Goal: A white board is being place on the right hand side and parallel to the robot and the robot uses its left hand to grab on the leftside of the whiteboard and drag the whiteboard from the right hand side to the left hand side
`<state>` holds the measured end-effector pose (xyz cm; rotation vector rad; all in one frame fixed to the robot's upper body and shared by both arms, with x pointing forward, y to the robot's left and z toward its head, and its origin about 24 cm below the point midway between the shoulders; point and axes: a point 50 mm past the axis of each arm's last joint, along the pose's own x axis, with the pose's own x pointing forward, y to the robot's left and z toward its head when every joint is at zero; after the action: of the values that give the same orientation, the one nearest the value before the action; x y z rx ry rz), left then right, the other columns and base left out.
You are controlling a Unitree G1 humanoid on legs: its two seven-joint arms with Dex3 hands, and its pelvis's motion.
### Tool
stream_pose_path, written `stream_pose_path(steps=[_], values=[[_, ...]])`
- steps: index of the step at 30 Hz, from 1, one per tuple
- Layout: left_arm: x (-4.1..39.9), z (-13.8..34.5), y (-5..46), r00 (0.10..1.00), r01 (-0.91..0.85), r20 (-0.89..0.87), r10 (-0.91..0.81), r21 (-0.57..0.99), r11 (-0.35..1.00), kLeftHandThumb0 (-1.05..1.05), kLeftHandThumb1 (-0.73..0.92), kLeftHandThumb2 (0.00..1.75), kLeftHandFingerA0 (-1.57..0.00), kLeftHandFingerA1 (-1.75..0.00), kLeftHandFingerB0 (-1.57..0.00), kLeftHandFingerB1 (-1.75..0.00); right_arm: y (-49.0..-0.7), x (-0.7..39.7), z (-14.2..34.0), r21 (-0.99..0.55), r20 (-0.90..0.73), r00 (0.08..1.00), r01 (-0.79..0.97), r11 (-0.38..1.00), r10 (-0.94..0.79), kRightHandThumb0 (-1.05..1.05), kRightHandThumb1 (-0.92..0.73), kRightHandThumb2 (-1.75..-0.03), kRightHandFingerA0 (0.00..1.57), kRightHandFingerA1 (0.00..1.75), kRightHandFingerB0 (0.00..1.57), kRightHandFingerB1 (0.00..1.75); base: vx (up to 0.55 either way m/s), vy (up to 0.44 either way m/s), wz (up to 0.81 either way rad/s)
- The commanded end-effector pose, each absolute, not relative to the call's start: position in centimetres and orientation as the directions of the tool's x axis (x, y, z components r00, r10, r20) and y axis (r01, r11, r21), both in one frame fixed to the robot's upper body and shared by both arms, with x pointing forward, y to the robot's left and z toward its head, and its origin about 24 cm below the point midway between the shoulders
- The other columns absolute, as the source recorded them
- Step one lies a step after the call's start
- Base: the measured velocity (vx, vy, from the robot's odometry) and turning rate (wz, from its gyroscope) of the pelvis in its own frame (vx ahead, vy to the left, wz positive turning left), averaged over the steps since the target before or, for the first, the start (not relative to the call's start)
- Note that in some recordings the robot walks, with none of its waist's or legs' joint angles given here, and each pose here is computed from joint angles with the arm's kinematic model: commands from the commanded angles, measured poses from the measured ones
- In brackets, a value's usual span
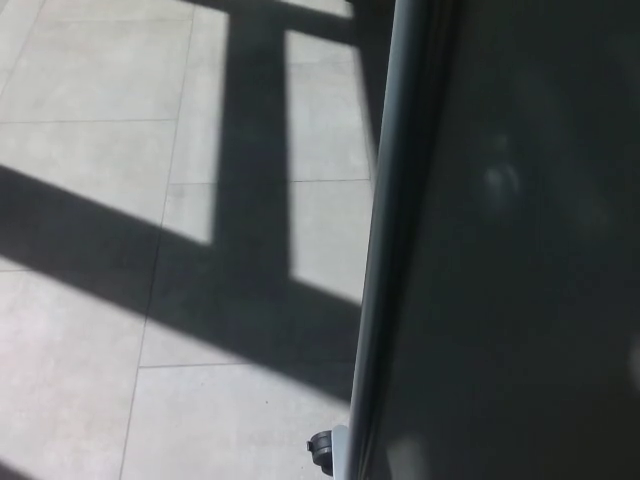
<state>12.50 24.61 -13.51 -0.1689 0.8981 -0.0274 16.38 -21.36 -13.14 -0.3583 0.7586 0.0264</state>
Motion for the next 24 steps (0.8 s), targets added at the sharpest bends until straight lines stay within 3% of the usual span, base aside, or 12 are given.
stream_pose_path(steps=[1, 4, 7, 8, 9, 13, 16, 17, 18, 20, 21, 24], values=[[12.8, -12.9, 24.6, 0.716, -0.069, -0.659, -0.229, -0.393, 0.917, -0.28, 0.78, 0.63, -0.48, -0.48, -0.47, -0.37, -21.5, 17.0, -12.1, -0.325, -0.549, 0.827, -0.079, 0.942, -0.120, -0.40, -0.76, -0.69, 1.02, 0.95, 0.55, 0.86, 0.00, 0.000, 0.00], [13.2, -12.8, 24.7, 0.732, -0.121, -0.640, -0.235, -0.460, 0.879, -0.30, 0.77, 0.63, -0.41, -0.44, -0.41, -0.34, -21.4, 16.5, -12.2, -0.336, -0.539, 0.834, -0.082, 0.938, -0.120, -0.42, -0.76, -0.72, 0.99, 0.95, 0.43, 0.87, 0.00, 0.000, 0.00], [14.8, -11.8, 24.7, 0.758, -0.015, -0.613, -0.222, -0.357, 0.934, -0.31, 0.75, 0.62, -0.37, -0.38, -0.34, -0.32, -21.4, 16.5, -12.3, -0.344, -0.539, 0.833, -0.084, 0.935, -0.123, -0.43, -0.78, -0.71, 1.03, 0.93, 0.37, 0.86, 0.00, 0.000, 0.00], [15.2, -11.6, 24.6, 0.768, -0.006, -0.602, -0.218, -0.347, 0.938, -0.29, 0.73, 0.62, -0.41, -0.40, -0.32, -0.31, -21.4, 16.5, -12.3, -0.356, -0.539, 0.833, -0.088, 0.930, -0.127, -0.44, -0.79, -0.68, 1.06, 0.92, 0.36, 0.85, 0.00, 0.000, 0.00], [15.9, -11.1, 24.5, 0.785, 0.010, -0.583, -0.211, -0.329, 0.944, -0.36, 0.65, 0.71, -0.28, -0.41, -0.24, -0.35, -21.4, 16.4, -12.3, -0.362, -0.540, 0.832, -0.090, 0.928, -0.130, -0.42, -0.79, -0.68, 1.21, 0.96, 0.34, 0.84, 0.00, 0.000, 0.00], [18.5, -9.1, 24.2, 0.828, 0.080, -0.513, -0.226, -0.292, 0.953, -0.35, 0.67, 0.60, -0.33, -0.36, -0.20, -0.28, -21.5, 16.4, -12.4, -0.357, -0.543, 0.830, -0.090, 0.930, -0.129, -0.42, -0.79, -0.67, 1.05, 0.92, 0.32, 0.83, 0.00, 0.000, 0.00], [21.1, -6.2, 23.3, 0.860, 0.223, -0.420, -0.290, -0.202, 0.954, -0.46, 0.63, 0.70, -0.13, -0.38, -0.12, -0.32, -21.7, 15.9, -12.5, -0.357, -0.549, 0.824, -0.081, 0.931, -0.138, -0.40, -0.81, -0.68, 0.92, 0.89, 0.33, 0.83, 0.00, 0.000, 0.00], [21.8, -5.2, 23.1, 0.867, 0.262, -0.383, -0.318, -0.191, 0.946, -0.27, 0.61, 1.07, -0.02, -0.50, 0.00, -0.48, -21.7, 15.9, -12.5, -0.353, -0.548, 0.825, -0.079, 0.932, -0.138, -0.40, -0.80, -0.68, 0.95, 0.89, 0.33, 0.81, 0.00, 0.000, 0.00], [22.4, -4.4, 22.8, 0.873, 0.270, -0.365, -0.323, -0.188, 0.944, -0.49, 0.58, 0.70, -0.13, -0.37, -0.10, -0.33, -21.7, 15.9, -12.5, -0.354, -0.550, 0.823, -0.079, 0.932, -0.140, -0.40, -0.81, -0.67, 0.93, 0.87, 0.34, 0.79, 0.00, 0.000, 0.00], [23.7, -2.6, 22.0, 0.889, 0.298, -0.315, -0.334, -0.156, 0.942, -0.45, 0.62, 0.70, -0.14, -0.37, -0.11, -0.31, -21.7, 15.7, -12.6, -0.344, -0.551, 0.823, -0.077, 0.936, -0.135, -0.39, -0.80, -0.68, 0.90, 0.90, 0.35, 0.79, 0.00, 0.000, 0.00], [24.4, -1.7, 21.7, 0.892, 0.318, -0.285, -0.350, -0.156, 0.935, -0.27, 0.61, 1.07, -0.03, -0.50, 0.00, -0.47, -21.6, 15.6, -12.6, -0.346, -0.552, 0.823, -0.081, 0.935, -0.133, -0.40, -0.80, -0.68, 0.88, 0.90, 0.36, 0.79, 0.00, 0.000, 0.00], [26.1, 0.8, 20.5, 0.888, 0.376, -0.233, -0.397, -0.129, 0.917, -0.28, 0.59, 1.05, -0.03, -0.50, 0.00, -0.48, -21.7, 15.6, -12.6, -0.350, -0.555, 0.821, -0.086, 0.933, -0.133, -0.43, -0.79, -0.68, 0.94, 0.90, 0.36, 0.77, 0.00, 0.000, 0.00]])
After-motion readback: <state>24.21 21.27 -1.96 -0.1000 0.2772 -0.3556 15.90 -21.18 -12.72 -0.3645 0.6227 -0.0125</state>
